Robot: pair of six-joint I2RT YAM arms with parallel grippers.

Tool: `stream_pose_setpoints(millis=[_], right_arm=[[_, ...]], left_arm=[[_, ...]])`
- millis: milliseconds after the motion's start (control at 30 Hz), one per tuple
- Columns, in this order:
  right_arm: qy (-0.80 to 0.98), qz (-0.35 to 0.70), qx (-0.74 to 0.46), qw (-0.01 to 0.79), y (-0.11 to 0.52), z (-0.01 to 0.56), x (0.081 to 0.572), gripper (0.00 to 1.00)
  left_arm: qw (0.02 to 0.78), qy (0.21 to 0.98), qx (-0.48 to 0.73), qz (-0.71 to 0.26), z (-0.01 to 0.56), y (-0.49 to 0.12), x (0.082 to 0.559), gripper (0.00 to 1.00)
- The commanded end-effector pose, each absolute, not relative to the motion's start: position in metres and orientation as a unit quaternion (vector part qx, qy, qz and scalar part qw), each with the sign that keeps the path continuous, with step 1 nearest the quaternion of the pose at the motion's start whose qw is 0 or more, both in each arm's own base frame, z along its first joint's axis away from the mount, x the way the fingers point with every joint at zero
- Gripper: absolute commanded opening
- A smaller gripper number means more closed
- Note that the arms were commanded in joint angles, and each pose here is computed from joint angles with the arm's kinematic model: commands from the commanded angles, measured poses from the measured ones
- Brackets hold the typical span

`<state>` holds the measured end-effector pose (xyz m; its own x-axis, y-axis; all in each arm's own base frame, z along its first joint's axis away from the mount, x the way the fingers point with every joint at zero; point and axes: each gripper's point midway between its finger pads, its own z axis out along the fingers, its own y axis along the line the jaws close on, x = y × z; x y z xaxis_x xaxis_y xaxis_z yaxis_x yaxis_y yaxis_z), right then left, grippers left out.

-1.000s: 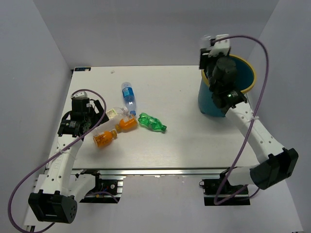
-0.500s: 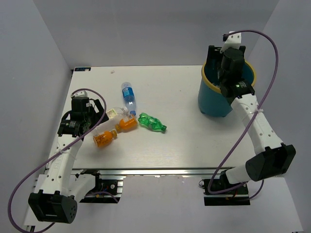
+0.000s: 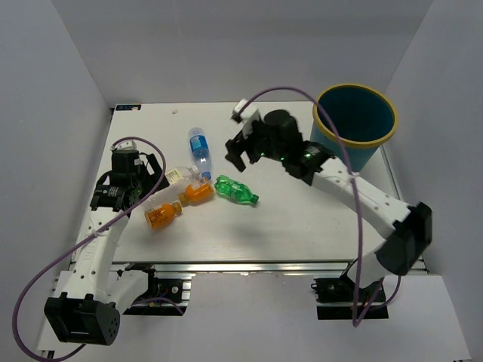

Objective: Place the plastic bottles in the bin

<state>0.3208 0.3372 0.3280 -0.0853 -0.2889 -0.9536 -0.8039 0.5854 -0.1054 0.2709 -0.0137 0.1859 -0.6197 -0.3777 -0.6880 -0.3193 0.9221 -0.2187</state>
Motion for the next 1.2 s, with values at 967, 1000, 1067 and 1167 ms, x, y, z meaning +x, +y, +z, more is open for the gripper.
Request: stream_pose_setpoints(millis=[967, 1000, 1067, 1167], right_arm=[[0.791, 0.15, -0.307, 0.508, 0.343, 0.226, 0.356, 0.62], [0.794, 0.159, -0.266, 0.523, 0.32, 0.242, 0.37, 0.62], [0.754, 0.198, -0.221, 0.586, 0.29, 0.308, 0.373, 0.61], [0.71, 0.186, -0.128, 0.667, 0.213, 0.373, 0.392, 0.56]], left_arm=[[0.449, 0.874, -0.17, -0.082, 0.217, -0.025, 0.275, 0.98], [0.454, 0.871, -0.17, -0.081, 0.22, -0.024, 0.274, 0.98], [0.458, 0.868, -0.17, -0.082, 0.223, -0.024, 0.273, 0.98], [0.463, 0.866, -0.17, -0.087, 0.226, -0.025, 0.274, 0.98]])
